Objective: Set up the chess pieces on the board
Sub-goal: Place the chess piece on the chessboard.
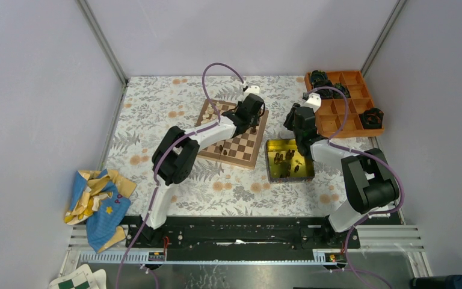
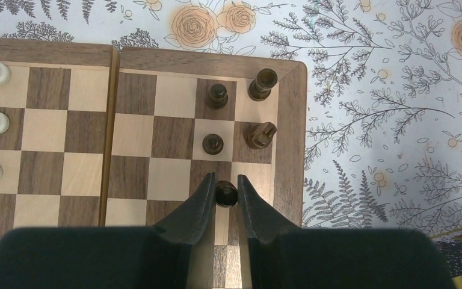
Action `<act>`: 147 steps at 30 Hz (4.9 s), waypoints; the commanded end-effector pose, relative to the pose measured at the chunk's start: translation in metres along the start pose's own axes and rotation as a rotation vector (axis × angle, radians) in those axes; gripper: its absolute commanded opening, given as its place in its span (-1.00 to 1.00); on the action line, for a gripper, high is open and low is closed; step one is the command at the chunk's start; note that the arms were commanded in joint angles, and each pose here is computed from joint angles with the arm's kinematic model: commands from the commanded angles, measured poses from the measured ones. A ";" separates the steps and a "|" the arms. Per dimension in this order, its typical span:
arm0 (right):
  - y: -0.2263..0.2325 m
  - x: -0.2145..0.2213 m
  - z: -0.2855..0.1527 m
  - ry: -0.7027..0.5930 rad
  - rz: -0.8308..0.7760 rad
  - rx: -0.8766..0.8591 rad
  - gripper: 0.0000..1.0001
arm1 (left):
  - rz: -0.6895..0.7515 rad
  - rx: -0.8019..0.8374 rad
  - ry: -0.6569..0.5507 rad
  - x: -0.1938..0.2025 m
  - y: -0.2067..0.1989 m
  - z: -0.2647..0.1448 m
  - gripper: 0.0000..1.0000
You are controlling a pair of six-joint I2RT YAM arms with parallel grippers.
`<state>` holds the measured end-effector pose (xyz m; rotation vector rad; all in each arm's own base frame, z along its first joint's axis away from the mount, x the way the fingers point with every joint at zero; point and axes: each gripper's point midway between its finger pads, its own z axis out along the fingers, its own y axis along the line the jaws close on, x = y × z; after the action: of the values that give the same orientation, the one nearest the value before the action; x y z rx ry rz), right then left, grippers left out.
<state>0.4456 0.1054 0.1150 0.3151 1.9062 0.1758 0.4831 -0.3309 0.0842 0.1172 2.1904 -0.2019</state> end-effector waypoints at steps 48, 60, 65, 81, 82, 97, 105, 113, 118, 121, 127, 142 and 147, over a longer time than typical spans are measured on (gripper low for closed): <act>0.005 -0.012 0.006 -0.044 0.021 -0.017 -0.27 | -0.019 0.124 0.009 0.053 -0.017 -0.084 -1.00; 0.004 -0.013 0.005 -0.046 0.023 -0.018 -0.27 | -0.014 0.114 -0.017 0.047 -0.024 -0.083 -1.00; 0.005 -0.012 0.005 -0.043 0.023 -0.018 -0.27 | -0.024 0.113 -0.061 0.033 -0.029 -0.079 -1.00; 0.004 -0.012 0.005 -0.046 0.024 -0.015 -0.27 | -0.033 0.107 -0.080 0.028 -0.035 -0.068 -1.00; 0.004 -0.012 0.006 -0.045 0.023 -0.014 -0.27 | -0.033 0.106 -0.080 0.028 -0.035 -0.067 -1.00; 0.004 -0.011 0.006 -0.043 0.024 -0.015 -0.27 | -0.024 0.080 -0.094 0.028 -0.035 -0.054 -1.00; 0.004 -0.011 0.006 -0.044 0.024 -0.015 -0.27 | -0.021 0.067 -0.092 0.029 -0.032 -0.052 -1.00; 0.004 -0.010 0.006 -0.042 0.022 -0.014 -0.27 | -0.020 0.064 -0.089 0.029 -0.030 -0.053 -1.00; 0.004 -0.011 0.007 -0.044 0.025 -0.016 -0.27 | -0.014 0.051 -0.083 0.034 -0.022 -0.059 -1.00; 0.004 -0.011 0.007 -0.043 0.024 -0.017 -0.27 | -0.014 0.051 -0.079 0.037 -0.019 -0.062 -1.00; 0.004 -0.011 0.006 -0.044 0.023 -0.016 -0.27 | -0.012 0.050 -0.071 0.041 -0.017 -0.064 -1.00; 0.006 -0.009 0.009 -0.037 0.021 -0.021 -0.27 | -0.020 0.048 -0.059 0.047 -0.014 -0.066 -1.00; 0.006 -0.007 0.009 -0.030 0.020 -0.024 -0.27 | -0.022 0.048 -0.052 0.050 -0.013 -0.065 -1.00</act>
<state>0.4456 0.1064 0.1016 0.3087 1.9366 0.1703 0.3957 -0.3324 0.0658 0.1532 2.1863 -0.2458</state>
